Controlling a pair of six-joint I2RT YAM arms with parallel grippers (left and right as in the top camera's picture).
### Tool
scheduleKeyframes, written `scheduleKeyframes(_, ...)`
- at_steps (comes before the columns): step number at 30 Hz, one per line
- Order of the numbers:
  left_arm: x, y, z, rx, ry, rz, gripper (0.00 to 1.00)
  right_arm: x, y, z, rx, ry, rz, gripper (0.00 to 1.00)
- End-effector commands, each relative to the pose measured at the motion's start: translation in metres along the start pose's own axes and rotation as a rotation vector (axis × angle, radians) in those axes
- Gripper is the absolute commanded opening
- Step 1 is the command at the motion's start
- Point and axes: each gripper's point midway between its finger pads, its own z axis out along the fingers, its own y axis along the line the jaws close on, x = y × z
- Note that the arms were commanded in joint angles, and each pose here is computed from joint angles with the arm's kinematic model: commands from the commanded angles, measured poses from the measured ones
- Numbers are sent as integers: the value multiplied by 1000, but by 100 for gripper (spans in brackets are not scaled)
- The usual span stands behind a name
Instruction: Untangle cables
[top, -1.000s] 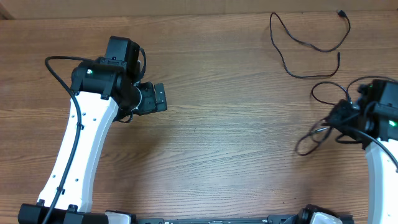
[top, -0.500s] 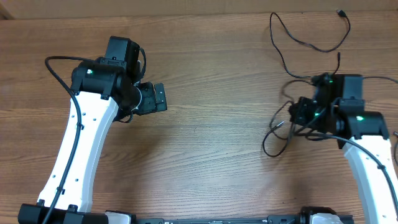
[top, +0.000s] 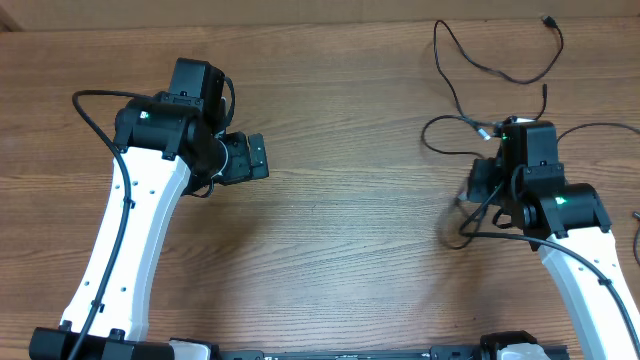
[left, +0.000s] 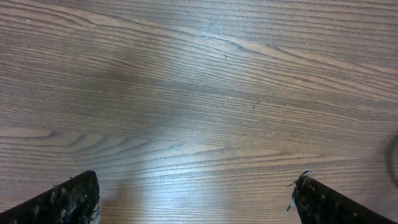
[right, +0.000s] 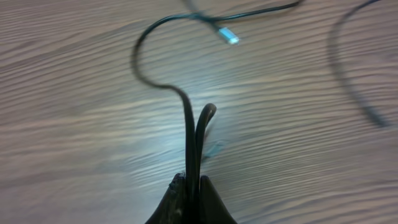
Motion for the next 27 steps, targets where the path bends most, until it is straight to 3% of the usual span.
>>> scheduleKeyframes(1, 0, 0, -1, -7, -7, -4, 100, -17, -24, 1, 142, -67, -27, 13)
scheduleKeyframes(3, 0, 0, -1, -7, -7, -4, 100, -21, -22, 2, 137, -81, -27, 40)
scheduleKeyframes(5, 0, 0, -1, -7, -7, -4, 100, -20, -19, 2, 122, -78, -26, 58)
scheduleKeyframes(7, 0, 0, -1, -7, -7, -4, 100, -19, -16, 2, 98, -71, -27, 97)
scheduleKeyframes(15, 0, 0, -1, -7, -7, -4, 100, -15, 13, -14, -79, -41, -31, 100)
scheduleKeyframes(19, 0, 0, -1, -7, -7, -4, 100, -26, 33, -55, -228, -100, -30, 100)
scheduleKeyframes(27, 0, 0, -1, -7, -7, -4, 100, -42, 46, -165, -437, -366, -48, 100)
